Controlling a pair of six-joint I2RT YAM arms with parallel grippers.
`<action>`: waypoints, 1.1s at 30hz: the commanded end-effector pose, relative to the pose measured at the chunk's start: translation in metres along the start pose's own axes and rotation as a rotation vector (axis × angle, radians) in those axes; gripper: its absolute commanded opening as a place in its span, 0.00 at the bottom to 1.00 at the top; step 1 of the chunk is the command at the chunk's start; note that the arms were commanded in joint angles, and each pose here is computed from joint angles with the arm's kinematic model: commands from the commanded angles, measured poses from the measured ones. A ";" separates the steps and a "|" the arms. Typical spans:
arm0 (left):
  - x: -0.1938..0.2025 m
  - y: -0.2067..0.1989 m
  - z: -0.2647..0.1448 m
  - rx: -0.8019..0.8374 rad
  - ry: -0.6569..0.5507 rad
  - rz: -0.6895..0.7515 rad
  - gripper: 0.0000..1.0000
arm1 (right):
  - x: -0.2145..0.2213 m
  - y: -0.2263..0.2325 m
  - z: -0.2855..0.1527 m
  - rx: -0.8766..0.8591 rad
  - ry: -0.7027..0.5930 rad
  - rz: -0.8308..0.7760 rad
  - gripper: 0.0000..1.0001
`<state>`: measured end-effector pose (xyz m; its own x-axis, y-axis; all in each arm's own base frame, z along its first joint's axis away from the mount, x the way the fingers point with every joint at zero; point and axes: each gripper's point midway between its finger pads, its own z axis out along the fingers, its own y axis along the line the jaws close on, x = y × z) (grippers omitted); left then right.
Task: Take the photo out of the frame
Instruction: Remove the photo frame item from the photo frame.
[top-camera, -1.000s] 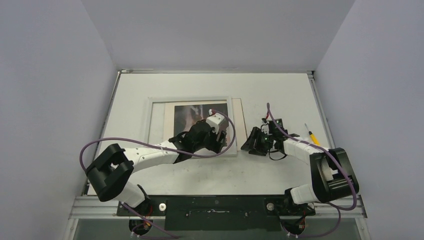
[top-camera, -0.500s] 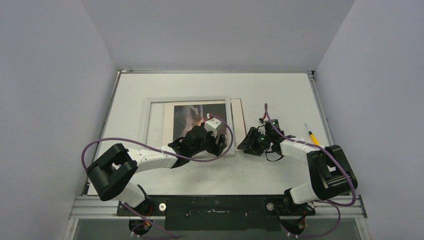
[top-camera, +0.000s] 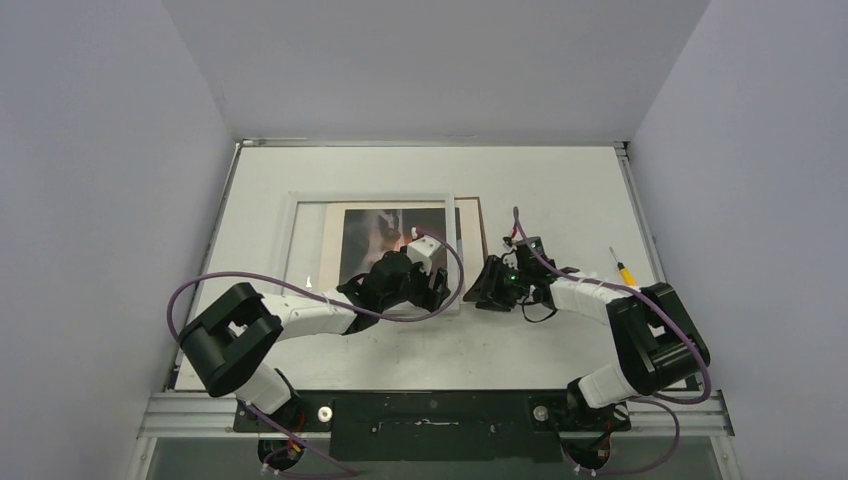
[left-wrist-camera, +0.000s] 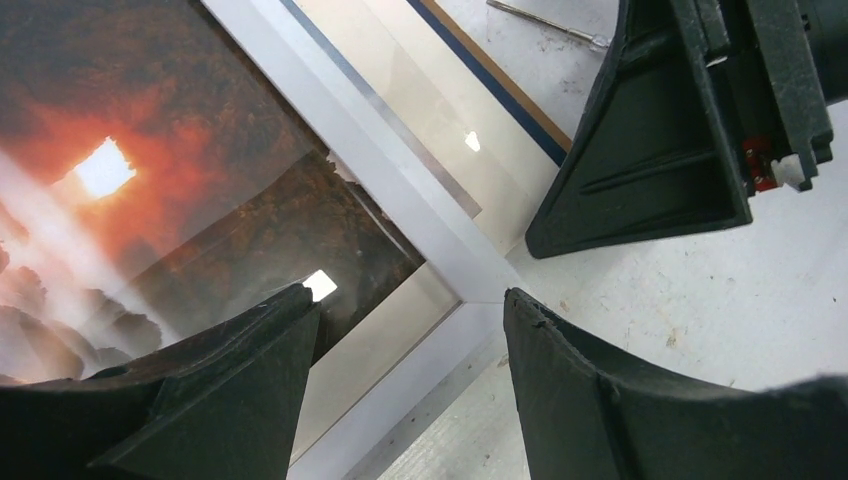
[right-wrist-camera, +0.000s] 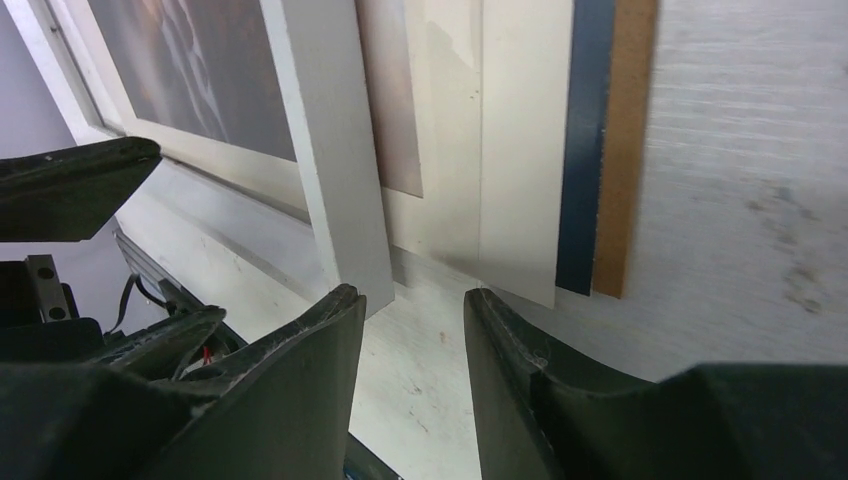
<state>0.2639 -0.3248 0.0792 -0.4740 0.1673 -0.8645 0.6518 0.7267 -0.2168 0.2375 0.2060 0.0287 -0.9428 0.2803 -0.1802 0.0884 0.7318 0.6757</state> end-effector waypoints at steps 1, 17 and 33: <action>-0.024 -0.004 0.004 0.020 -0.069 -0.026 0.66 | -0.018 0.045 0.007 -0.103 -0.046 -0.092 0.42; -0.026 0.007 0.003 -0.025 -0.083 -0.054 0.66 | -0.037 0.007 -0.015 0.098 -0.108 -0.138 0.54; -0.022 0.010 0.005 -0.043 -0.063 -0.053 0.66 | -0.008 -0.003 0.004 0.032 -0.049 -0.009 0.55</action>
<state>0.2741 -0.3166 0.0783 -0.4994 0.1245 -0.8574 0.6004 0.7631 -0.2390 0.2451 0.1966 0.0269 -0.9313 0.2872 -0.2240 0.0888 0.7755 0.6251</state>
